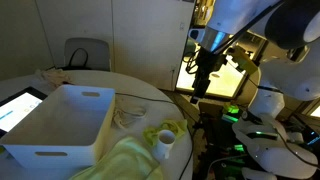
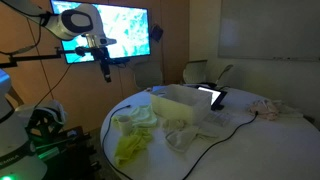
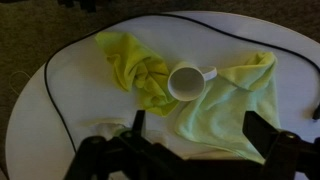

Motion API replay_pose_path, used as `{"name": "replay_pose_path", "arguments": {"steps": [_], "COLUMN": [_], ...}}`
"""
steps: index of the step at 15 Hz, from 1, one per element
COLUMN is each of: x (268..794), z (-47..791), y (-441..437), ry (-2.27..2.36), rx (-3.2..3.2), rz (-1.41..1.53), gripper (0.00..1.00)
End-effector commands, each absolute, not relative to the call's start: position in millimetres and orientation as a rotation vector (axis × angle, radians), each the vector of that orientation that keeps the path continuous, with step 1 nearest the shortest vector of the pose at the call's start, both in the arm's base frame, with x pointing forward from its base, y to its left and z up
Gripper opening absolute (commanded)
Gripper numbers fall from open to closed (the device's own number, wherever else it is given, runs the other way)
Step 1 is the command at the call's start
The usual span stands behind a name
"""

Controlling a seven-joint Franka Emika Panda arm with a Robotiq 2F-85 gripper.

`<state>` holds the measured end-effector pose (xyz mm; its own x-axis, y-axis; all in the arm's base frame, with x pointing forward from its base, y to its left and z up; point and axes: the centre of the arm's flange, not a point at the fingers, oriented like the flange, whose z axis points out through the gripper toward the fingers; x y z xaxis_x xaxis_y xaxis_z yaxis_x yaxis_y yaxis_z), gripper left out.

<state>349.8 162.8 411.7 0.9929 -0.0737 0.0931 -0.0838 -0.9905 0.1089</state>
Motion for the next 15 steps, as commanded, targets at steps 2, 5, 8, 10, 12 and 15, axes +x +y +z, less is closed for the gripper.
{"name": "replay_pose_path", "arguments": {"steps": [2, 5, 8, 10, 12, 15], "x": [350.6, 353.6, 361.4, 370.7, 380.6, 400.0], "z": [413.9, 411.5, 404.5, 398.8, 390.1, 371.6], "y": [163.6, 164.7, 166.0, 167.8, 171.4, 176.8], "ry": [-0.119, -0.116, -0.096, -0.066, -0.028, 0.032], "rx": [3.025, 3.022, 3.012, 3.006, 3.006, 3.020], "rz": [0.142, 0.146, 0.169, 0.193, 0.228, 0.272], "gripper": [1.00, 1.00, 1.00, 1.00, 1.00, 1.00]}}
